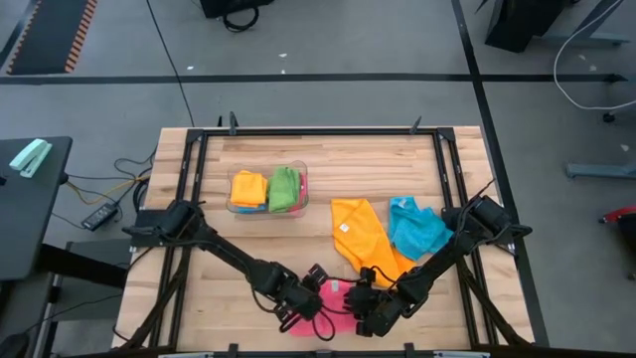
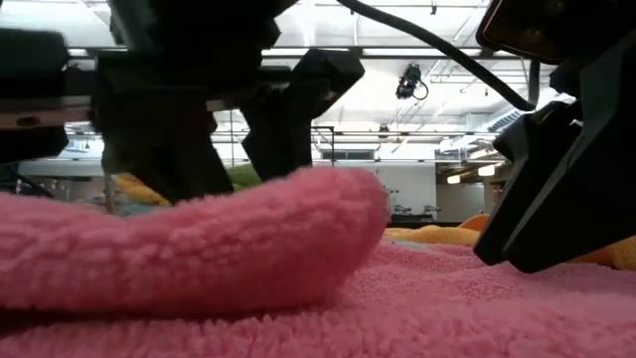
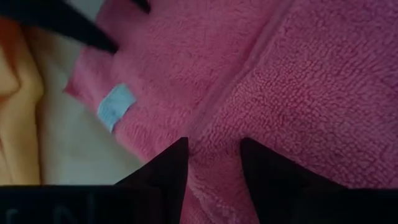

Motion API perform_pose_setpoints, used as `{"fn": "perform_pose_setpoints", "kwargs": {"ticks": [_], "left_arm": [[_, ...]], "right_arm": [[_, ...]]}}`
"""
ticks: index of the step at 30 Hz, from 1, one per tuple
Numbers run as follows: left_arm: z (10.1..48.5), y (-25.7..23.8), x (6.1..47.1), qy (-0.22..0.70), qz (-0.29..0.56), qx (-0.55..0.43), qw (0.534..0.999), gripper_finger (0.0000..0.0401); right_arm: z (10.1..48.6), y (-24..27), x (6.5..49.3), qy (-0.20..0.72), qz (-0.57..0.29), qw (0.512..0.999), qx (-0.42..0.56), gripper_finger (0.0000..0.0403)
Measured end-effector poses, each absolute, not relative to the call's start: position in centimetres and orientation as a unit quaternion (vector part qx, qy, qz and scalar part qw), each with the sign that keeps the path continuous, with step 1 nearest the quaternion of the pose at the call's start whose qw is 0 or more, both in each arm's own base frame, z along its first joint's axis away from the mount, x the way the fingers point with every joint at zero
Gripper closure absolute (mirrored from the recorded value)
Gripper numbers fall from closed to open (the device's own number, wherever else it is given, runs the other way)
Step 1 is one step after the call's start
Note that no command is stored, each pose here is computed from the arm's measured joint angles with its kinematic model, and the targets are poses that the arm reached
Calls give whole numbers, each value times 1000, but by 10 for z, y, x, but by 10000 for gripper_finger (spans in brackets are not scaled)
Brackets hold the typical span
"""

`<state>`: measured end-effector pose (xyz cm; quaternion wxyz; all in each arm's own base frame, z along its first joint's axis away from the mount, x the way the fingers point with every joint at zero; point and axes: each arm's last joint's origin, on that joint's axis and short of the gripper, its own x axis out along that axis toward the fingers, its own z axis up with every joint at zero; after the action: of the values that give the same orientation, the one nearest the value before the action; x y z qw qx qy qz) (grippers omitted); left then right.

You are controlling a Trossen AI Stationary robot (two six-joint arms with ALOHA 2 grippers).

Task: Fold microfiber towels
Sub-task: Fold the pink microfiber towel

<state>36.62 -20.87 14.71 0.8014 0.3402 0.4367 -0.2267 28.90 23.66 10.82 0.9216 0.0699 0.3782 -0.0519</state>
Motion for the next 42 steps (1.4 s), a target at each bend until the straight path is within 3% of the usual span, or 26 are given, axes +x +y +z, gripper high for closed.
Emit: {"fn": "perform_pose_setpoints", "kwargs": {"ticks": [11,15,22,29,34,42], "left_arm": [[147,-218,366,394,-242,357,812,251],[174,-225,363,380,-245,377,808,249],[195,-233,342,418,-275,407,764,253],[177,-254,314,422,-319,470,706,187],[167,-261,306,399,-284,544,681,132],[141,-264,304,399,-285,573,656,126]], "right_arm": [[108,237,289,378,-52,922,70,238],[109,237,289,377,-51,922,69,238],[110,237,290,377,-49,922,66,238],[110,237,290,377,-50,922,66,238],[110,237,290,376,-51,923,66,238],[111,237,291,375,-52,923,67,238]]}}
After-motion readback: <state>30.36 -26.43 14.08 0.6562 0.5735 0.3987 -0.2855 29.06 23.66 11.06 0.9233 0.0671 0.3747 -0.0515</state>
